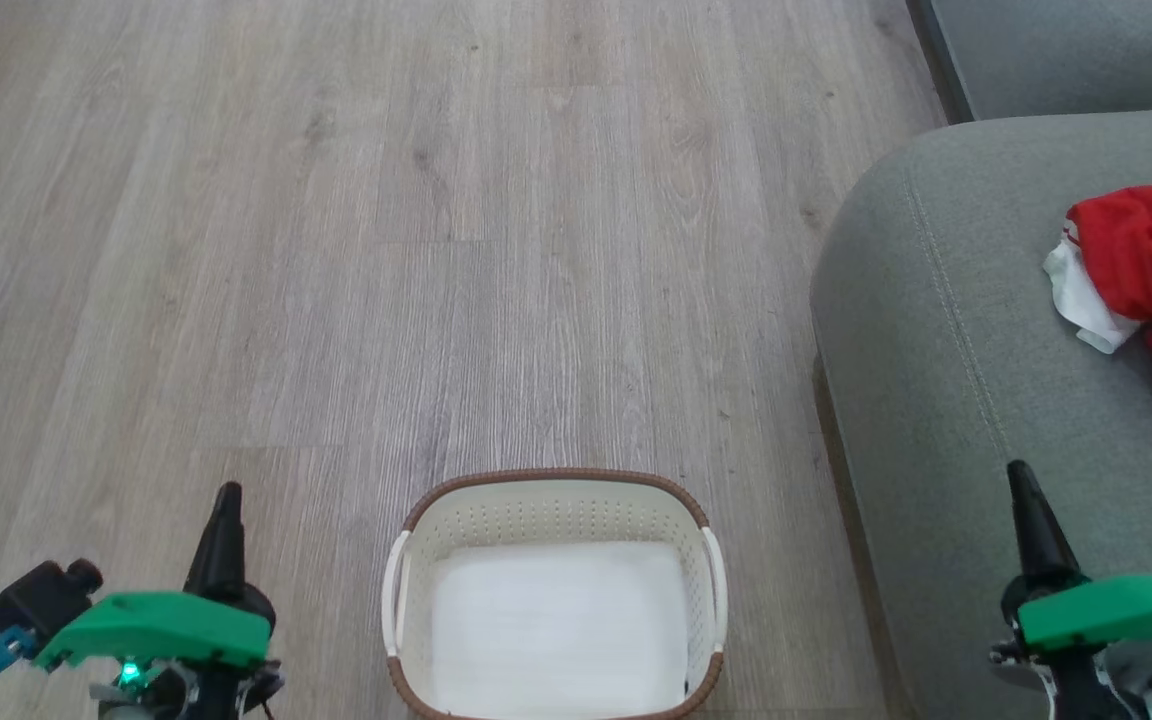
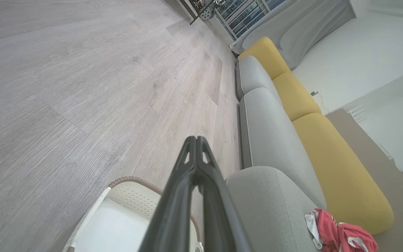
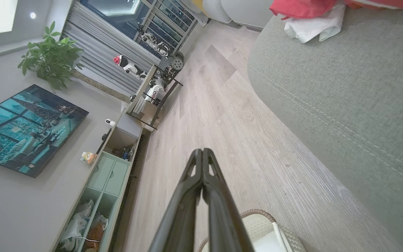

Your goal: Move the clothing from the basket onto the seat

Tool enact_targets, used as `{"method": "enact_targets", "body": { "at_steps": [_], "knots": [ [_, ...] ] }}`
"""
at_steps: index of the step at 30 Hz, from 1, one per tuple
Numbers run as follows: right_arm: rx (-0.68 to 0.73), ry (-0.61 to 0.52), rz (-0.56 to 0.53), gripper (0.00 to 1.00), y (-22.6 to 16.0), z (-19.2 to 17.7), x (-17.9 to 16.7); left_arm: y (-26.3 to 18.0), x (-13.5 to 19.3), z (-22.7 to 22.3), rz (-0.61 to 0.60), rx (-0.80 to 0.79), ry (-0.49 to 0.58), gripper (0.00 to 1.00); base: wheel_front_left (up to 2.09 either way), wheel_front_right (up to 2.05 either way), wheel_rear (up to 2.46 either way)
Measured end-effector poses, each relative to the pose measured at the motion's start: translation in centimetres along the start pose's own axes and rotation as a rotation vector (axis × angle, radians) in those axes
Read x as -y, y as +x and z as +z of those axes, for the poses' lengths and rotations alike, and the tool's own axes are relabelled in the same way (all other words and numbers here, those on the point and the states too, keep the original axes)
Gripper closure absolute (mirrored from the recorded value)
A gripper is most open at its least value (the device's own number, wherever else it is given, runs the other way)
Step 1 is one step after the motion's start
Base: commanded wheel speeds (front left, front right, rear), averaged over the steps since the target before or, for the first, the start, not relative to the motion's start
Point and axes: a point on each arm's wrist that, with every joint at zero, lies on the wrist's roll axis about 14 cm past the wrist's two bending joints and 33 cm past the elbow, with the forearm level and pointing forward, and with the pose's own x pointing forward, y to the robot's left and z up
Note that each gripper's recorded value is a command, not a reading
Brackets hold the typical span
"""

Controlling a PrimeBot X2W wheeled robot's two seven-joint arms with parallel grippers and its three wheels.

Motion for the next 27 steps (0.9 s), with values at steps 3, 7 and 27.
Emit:
{"method": "enact_targets", "body": {
  "at_steps": [3,7,27],
  "knots": [
    [0.001,0.03,-0.001,1.0,0.1,0.12,0.0,0.07,0.0,-0.02,0.001,-0.004,-0.036,1.0,0.0,0.0,0.0],
    [-0.003,0.069,-0.012,1.0,0.03,0.04,0.31,0.3,0.47,-0.07,-0.012,-0.008,-0.086,1.0,0.0,0.0,0.0],
    [0.001,0.278,-0.005,1.0,0.74,0.21,-0.1,0.52,0.51,0.25,-0.021,-0.014,-0.324,1.0,0.0,0.0,0.0]
  ]
}}
